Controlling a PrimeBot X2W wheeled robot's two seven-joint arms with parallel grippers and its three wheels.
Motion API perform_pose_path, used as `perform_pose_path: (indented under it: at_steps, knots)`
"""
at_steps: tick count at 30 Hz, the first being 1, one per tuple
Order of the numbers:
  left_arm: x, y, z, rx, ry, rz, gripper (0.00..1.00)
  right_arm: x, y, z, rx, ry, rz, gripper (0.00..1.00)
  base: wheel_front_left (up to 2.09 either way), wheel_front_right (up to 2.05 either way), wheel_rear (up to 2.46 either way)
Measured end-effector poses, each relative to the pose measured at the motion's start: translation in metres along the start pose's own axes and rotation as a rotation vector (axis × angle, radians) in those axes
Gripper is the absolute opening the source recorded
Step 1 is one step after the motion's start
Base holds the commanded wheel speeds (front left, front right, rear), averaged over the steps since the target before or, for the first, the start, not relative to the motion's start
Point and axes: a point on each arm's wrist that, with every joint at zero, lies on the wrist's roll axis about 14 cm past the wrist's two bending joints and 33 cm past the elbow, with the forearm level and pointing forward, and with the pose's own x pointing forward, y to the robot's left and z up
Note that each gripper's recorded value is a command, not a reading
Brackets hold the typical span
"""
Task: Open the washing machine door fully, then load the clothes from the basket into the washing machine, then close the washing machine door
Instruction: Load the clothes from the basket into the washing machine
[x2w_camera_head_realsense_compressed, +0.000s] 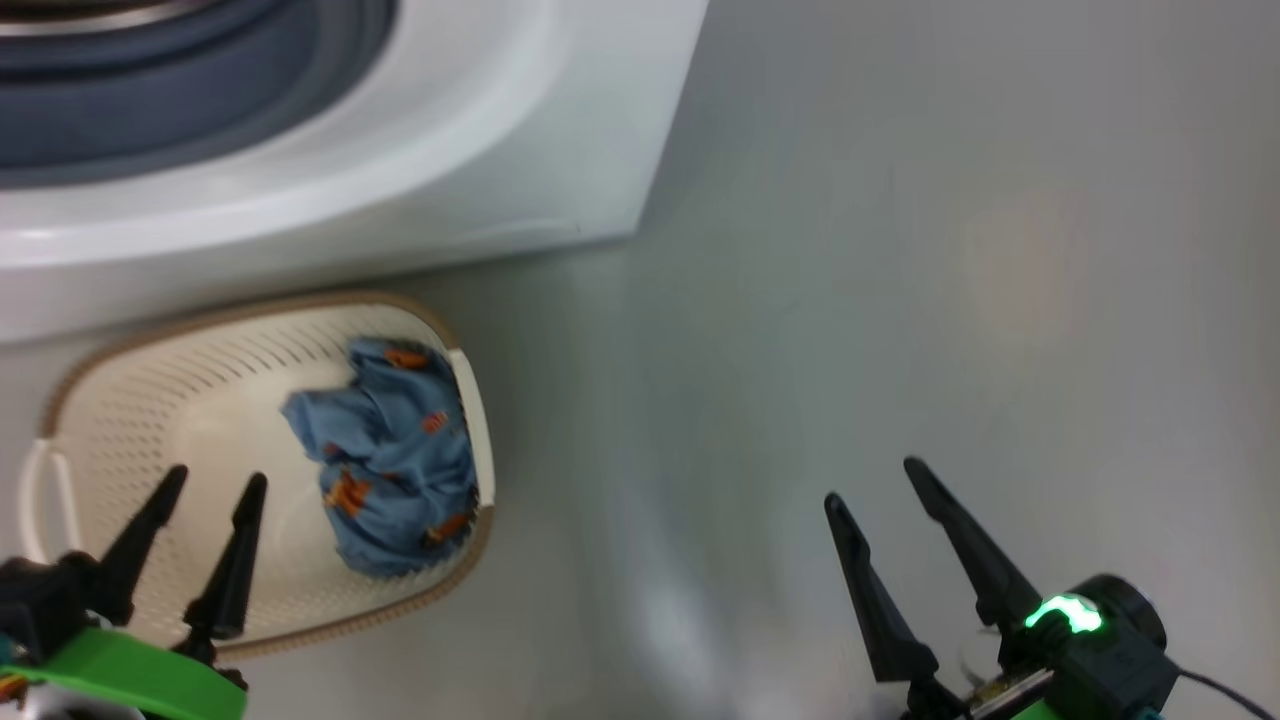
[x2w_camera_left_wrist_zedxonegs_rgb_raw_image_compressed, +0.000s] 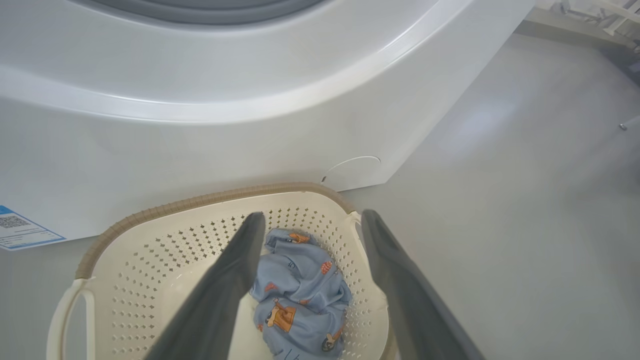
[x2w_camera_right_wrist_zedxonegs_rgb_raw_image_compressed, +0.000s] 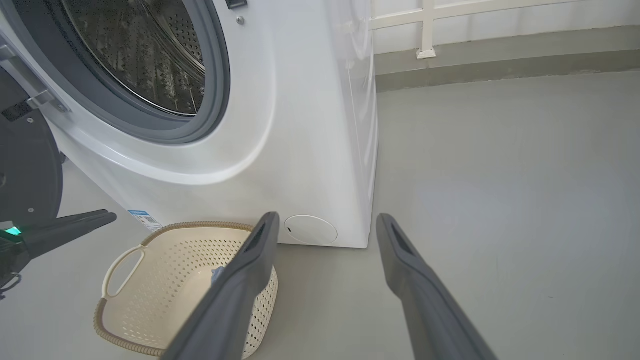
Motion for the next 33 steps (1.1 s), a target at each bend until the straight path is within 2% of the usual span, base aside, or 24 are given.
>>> perform_pose_path:
  at_steps: [17,22,33]
  knots:
    - [0.058,0.043,-0.108,-0.041,0.294,-0.052,1.00,0.021,-0.024,-0.073,0.042,0.189,-0.061,1.00,0.00,0.00,0.00]
    - [0.066,0.043,-0.148,-0.056,0.399,-0.095,1.00,0.017,-0.028,-0.093,0.060,0.249,-0.083,1.00,0.00,0.00,0.00]
    - [0.083,0.041,-0.194,-0.129,0.505,-0.121,1.00,0.013,-0.037,-0.106,0.073,0.290,-0.124,1.00,0.00,0.00,0.00]
